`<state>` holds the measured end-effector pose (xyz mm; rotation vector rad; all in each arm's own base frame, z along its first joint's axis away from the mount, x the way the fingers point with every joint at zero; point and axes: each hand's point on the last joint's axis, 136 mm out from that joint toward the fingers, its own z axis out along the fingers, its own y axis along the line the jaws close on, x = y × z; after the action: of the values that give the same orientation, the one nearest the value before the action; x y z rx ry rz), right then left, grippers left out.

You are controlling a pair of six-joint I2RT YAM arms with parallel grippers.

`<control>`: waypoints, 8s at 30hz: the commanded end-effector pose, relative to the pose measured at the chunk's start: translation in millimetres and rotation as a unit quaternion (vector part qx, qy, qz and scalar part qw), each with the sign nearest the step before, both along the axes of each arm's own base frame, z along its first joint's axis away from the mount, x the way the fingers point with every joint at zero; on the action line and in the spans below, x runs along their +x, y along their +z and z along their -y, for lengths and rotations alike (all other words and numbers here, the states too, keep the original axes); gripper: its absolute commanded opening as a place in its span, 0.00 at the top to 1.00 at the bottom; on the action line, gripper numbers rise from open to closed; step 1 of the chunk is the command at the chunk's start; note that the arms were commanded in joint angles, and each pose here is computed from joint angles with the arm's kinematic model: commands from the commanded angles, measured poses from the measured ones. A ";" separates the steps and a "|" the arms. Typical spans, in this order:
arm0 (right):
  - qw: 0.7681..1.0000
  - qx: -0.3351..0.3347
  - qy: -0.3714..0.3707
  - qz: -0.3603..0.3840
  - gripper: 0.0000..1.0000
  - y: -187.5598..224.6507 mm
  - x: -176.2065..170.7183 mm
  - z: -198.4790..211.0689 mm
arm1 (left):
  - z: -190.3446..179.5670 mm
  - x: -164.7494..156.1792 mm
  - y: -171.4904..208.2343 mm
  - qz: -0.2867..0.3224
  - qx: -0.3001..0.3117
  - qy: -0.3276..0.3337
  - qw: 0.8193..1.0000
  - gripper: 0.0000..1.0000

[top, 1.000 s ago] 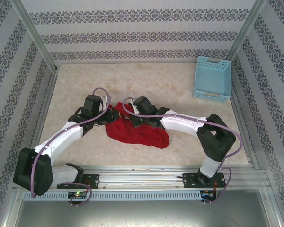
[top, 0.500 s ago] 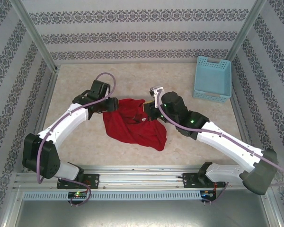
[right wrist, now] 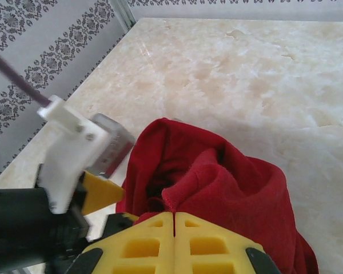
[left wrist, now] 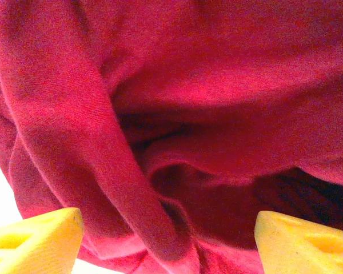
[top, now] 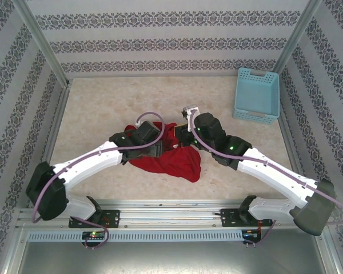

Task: Fold the inside-out t-shirt

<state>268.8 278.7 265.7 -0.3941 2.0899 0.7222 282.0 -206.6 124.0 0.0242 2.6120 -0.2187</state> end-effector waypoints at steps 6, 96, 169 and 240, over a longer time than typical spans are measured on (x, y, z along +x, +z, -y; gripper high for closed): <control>0.999 0.014 -0.024 0.035 1.00 18.9 -8.1 20.2 | -0.7 25.5 -9.4 0.035 -0.016 0.042 0.998 0.38; 0.972 -0.068 -0.194 0.113 1.00 87.2 11.3 111.4 | -15.2 54.2 172.0 0.171 -0.023 -0.026 0.985 1.00; 0.962 -0.252 -0.057 -0.089 0.45 -179.1 74.8 -3.6 | 0.6 36.8 -44.9 -0.032 -0.160 0.018 0.986 0.59; 0.971 -0.147 -0.104 -0.155 0.80 -138.4 145.5 45.6 | 45.2 3.1 71.2 0.089 -0.228 -0.098 0.965 1.00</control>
<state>417.4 256.4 124.5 -0.2439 2.5170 0.4897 303.9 -238.6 191.4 0.1332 2.3269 -0.6626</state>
